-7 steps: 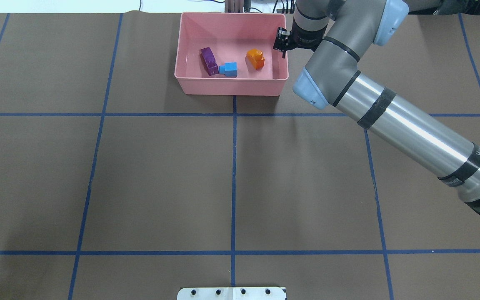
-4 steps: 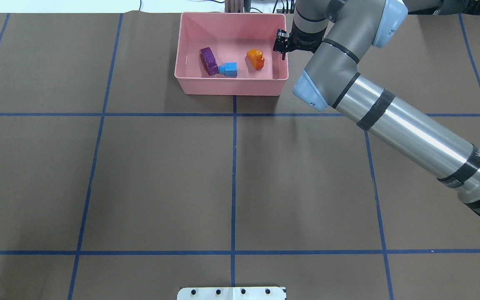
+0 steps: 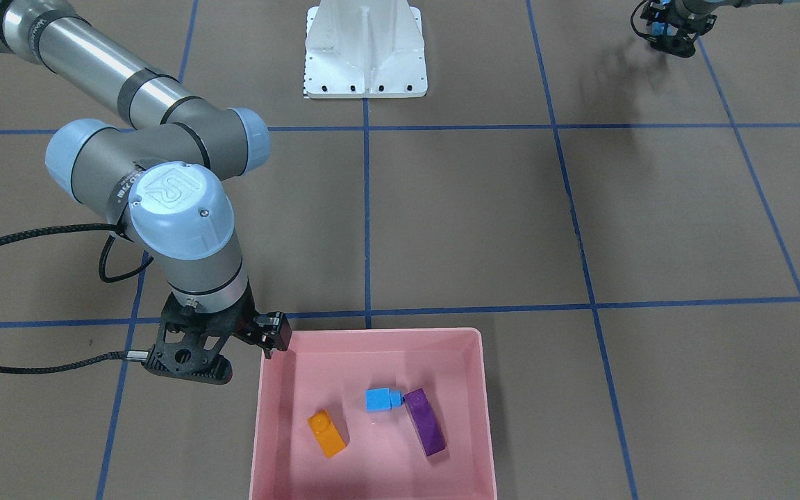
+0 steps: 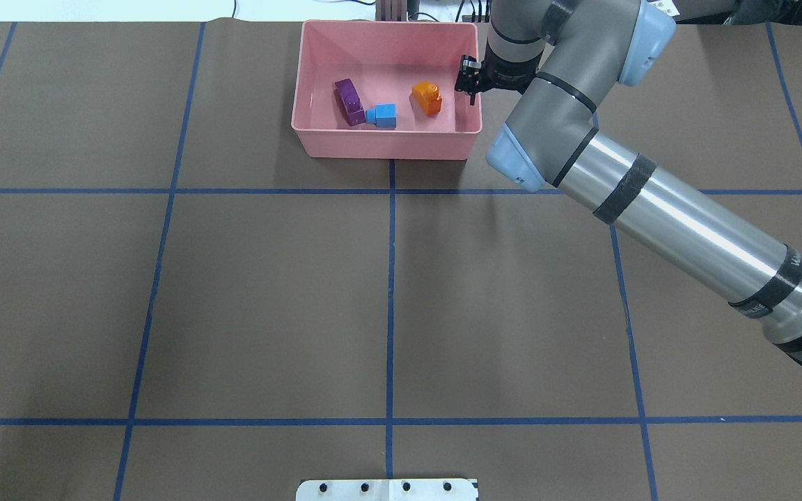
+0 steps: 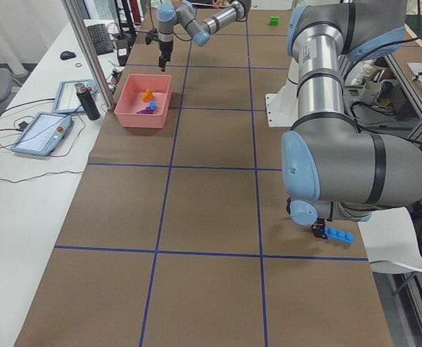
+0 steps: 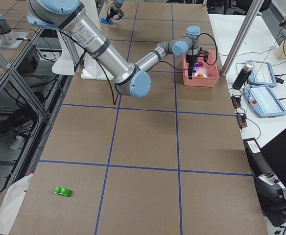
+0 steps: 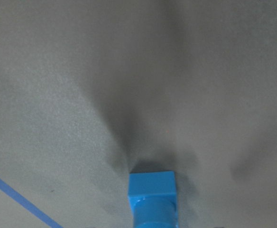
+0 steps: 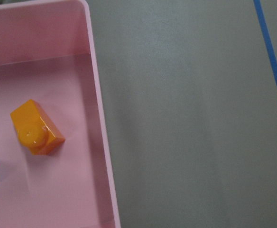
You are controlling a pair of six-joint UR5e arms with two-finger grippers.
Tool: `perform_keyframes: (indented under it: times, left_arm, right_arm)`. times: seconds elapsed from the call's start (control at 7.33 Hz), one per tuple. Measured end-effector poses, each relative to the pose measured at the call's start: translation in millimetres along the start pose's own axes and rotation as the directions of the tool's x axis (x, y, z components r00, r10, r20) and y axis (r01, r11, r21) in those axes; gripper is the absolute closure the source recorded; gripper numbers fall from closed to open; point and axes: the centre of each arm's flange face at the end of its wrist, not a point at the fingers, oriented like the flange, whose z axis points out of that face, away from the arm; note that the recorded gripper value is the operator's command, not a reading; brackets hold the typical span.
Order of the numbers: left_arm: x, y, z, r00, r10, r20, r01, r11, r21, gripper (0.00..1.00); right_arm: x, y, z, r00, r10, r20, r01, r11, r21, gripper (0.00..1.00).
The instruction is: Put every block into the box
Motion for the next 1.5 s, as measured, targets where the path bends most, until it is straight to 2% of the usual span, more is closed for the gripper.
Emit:
perform_keyframes:
  times: [0.55,0.82,1.09,1.5]
  left_arm:
    - [1,-4,11,1.000,0.003,0.006,-0.003,1.000,-0.009,0.04]
    - [4,-6,15,1.000,0.005,0.003,-0.005,1.000,-0.009,0.07]
    - [6,-6,16,1.000,0.008,0.003,-0.008,1.000,-0.010,0.17]
    - [6,-5,17,1.000,0.012,0.006,-0.012,1.000,-0.015,0.17]
  right_arm:
    - [0,1,2,1.000,-0.003,-0.005,0.003,1.000,0.002,0.00]
    - [0,2,3,1.000,-0.004,-0.006,0.004,1.000,0.002,0.00]
    - [-1,2,3,1.000,-0.004,-0.005,0.004,1.000,0.002,0.00]
    - [0,3,4,1.000,-0.004,-0.006,0.004,1.000,0.001,0.00]
